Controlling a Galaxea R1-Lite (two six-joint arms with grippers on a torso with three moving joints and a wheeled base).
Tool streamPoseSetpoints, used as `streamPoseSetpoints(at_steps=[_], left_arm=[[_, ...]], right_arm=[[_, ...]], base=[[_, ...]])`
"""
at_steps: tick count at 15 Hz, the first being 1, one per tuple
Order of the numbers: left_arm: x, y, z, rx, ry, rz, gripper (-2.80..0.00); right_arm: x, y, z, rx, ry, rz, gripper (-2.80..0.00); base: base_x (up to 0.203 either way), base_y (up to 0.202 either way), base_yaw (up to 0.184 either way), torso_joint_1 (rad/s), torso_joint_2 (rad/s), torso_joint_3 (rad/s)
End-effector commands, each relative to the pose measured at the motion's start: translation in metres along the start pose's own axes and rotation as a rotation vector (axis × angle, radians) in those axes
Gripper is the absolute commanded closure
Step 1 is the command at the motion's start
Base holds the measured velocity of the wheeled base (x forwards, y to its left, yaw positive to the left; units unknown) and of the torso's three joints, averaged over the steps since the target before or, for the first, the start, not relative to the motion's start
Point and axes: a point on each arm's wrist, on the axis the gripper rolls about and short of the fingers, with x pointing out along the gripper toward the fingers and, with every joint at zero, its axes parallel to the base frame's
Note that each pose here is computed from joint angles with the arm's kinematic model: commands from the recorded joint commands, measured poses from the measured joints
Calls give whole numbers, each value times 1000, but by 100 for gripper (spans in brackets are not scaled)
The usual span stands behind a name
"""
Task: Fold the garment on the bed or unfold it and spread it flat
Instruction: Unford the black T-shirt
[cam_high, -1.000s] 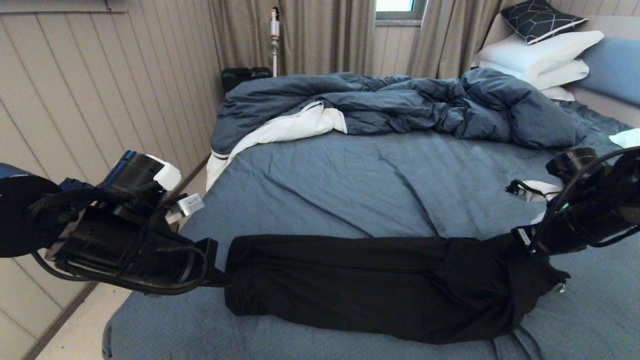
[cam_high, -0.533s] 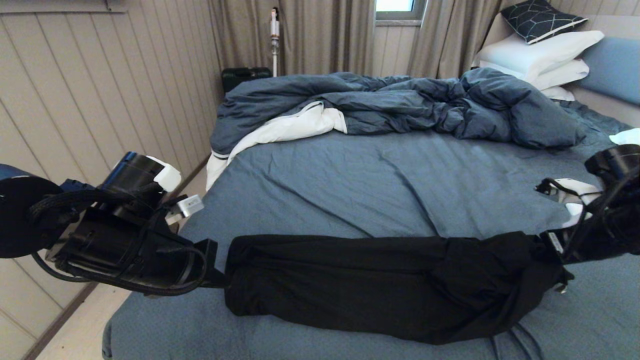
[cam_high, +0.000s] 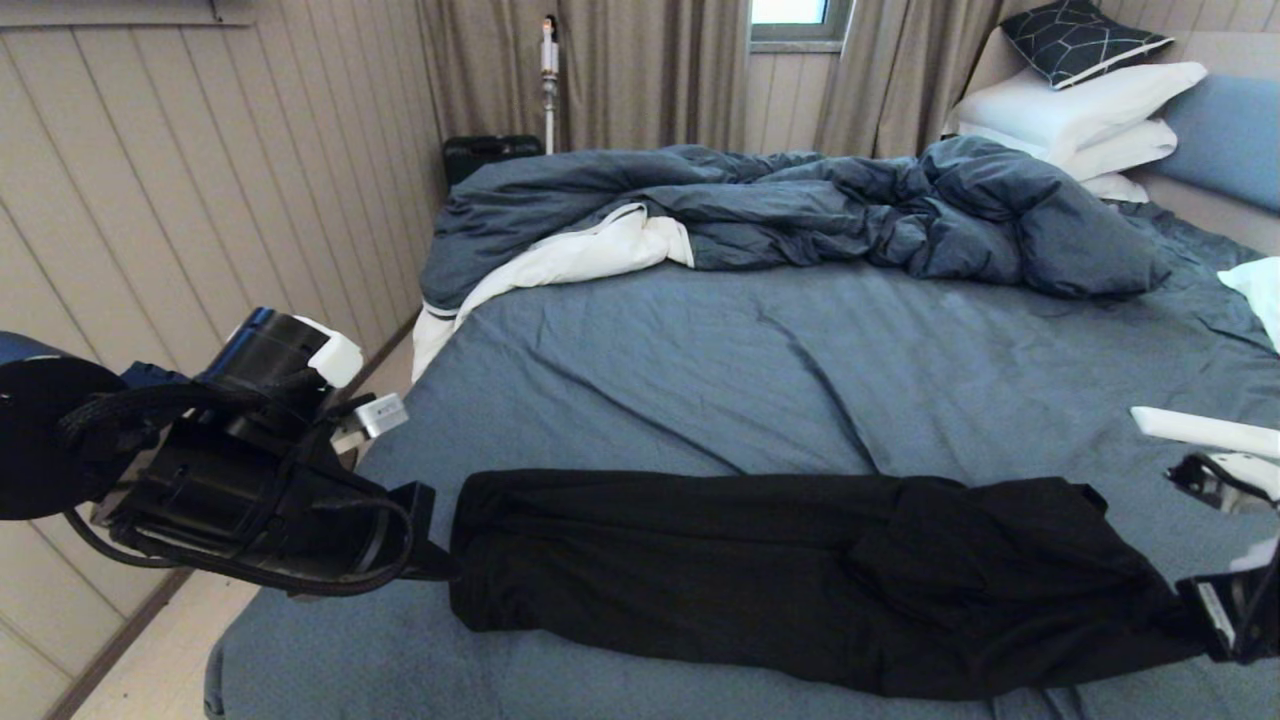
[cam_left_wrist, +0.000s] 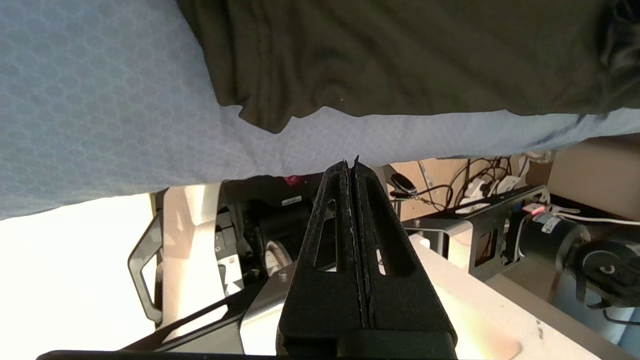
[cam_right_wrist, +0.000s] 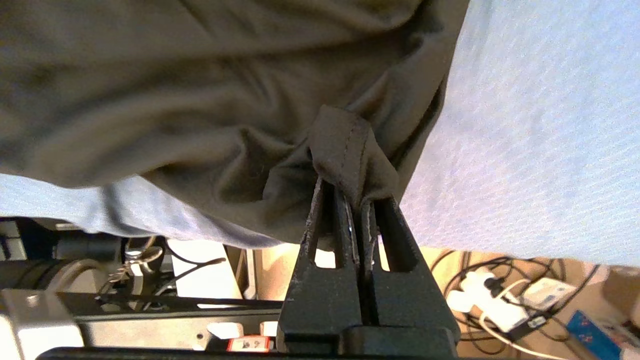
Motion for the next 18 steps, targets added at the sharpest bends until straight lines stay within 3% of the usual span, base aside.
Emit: streamPoseSetpoints(at_steps=[1, 5, 6, 11, 14, 16, 18], left_arm=[[1, 1, -2, -6, 12, -3, 0], [2, 1, -2, -6, 24, -19, 0], [2, 1, -2, -7, 26, -19, 0], [2, 1, -2, -5, 23, -20, 0], [-7, -3, 0, 8, -10, -37, 0], [-16, -9, 4, 24, -45, -62, 0], [-19, -15, 12, 33, -69, -78, 0]], right_arm=[[7, 0, -16, 15, 5, -8, 0], [20, -10, -24, 54, 4, -39, 0], [20, -10, -24, 49, -4, -42, -280], [4, -7, -26, 38, -71, -58, -280], [-25, -1, -24, 14, -208, -68, -280], [-48, -1, -12, -2, -289, -56, -280], [-58, -2, 2, -7, -306, -17, -280]], base=[[0, 0, 0, 0, 0, 0], [0, 0, 0, 0, 0, 0], [0, 0, 0, 0, 0, 0], [0, 0, 0, 0, 0, 0], [0, 0, 0, 0, 0, 0], [0, 0, 0, 0, 0, 0], [0, 0, 0, 0, 0, 0]])
